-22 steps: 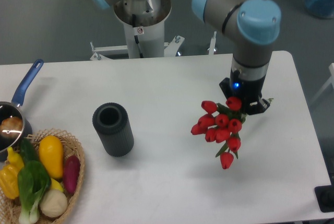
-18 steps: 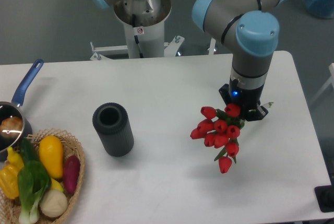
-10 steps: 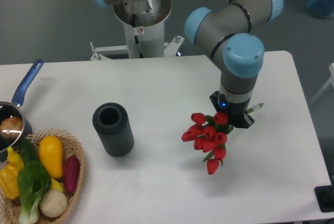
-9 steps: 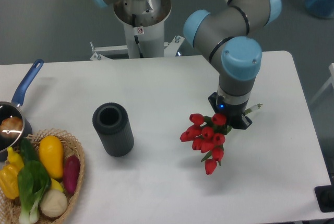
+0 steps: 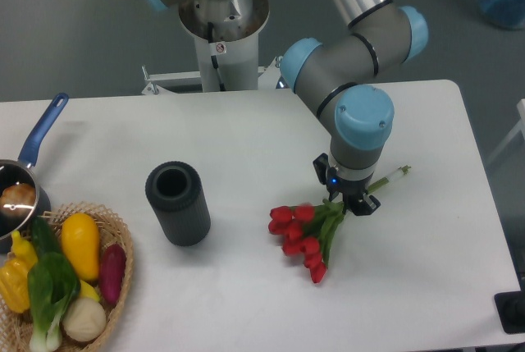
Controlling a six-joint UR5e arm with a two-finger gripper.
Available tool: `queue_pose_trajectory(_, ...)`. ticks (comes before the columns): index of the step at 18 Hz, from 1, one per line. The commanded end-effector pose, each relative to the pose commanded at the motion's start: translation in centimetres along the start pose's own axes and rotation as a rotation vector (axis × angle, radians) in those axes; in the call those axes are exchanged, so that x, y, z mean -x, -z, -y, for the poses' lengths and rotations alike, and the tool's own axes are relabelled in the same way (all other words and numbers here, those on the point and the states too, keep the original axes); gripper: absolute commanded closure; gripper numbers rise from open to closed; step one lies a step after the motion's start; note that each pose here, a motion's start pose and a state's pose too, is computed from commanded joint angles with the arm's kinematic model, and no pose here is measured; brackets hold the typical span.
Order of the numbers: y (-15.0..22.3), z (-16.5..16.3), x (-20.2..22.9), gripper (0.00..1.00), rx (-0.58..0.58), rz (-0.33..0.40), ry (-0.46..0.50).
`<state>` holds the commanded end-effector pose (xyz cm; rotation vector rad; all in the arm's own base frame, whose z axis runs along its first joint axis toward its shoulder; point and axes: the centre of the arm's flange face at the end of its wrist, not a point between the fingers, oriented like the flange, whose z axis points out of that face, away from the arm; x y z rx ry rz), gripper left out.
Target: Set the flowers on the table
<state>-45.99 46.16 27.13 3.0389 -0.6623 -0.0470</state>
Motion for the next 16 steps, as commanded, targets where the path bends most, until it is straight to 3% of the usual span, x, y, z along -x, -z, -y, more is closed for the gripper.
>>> queue_pose_trajectory(2, 0.1, 0.0, 0.0, 0.49, 0.0, 0.002, 0.002)
queue_pose_trajectory(3, 0.4, -0.1, 0.0, 0.43, -0.001, 0.009, -0.001)
queue_pose_trajectory(4, 0.6, -0.3, 0.1, 0.31, -0.003, 0.013, -0.004)
queue_pose_trajectory(5, 0.8, -0.5, 0.1, 0.0, -0.004, 0.018, 0.002)
queue_pose_trajectory(10, 4.2, -2.6, 1.2, 0.0, -0.025, 0.117, 0.042)
queue_pose_trajectory(16, 6.3, -5.1, 2.1, 0.0, -0.112, 0.148, 0.081)
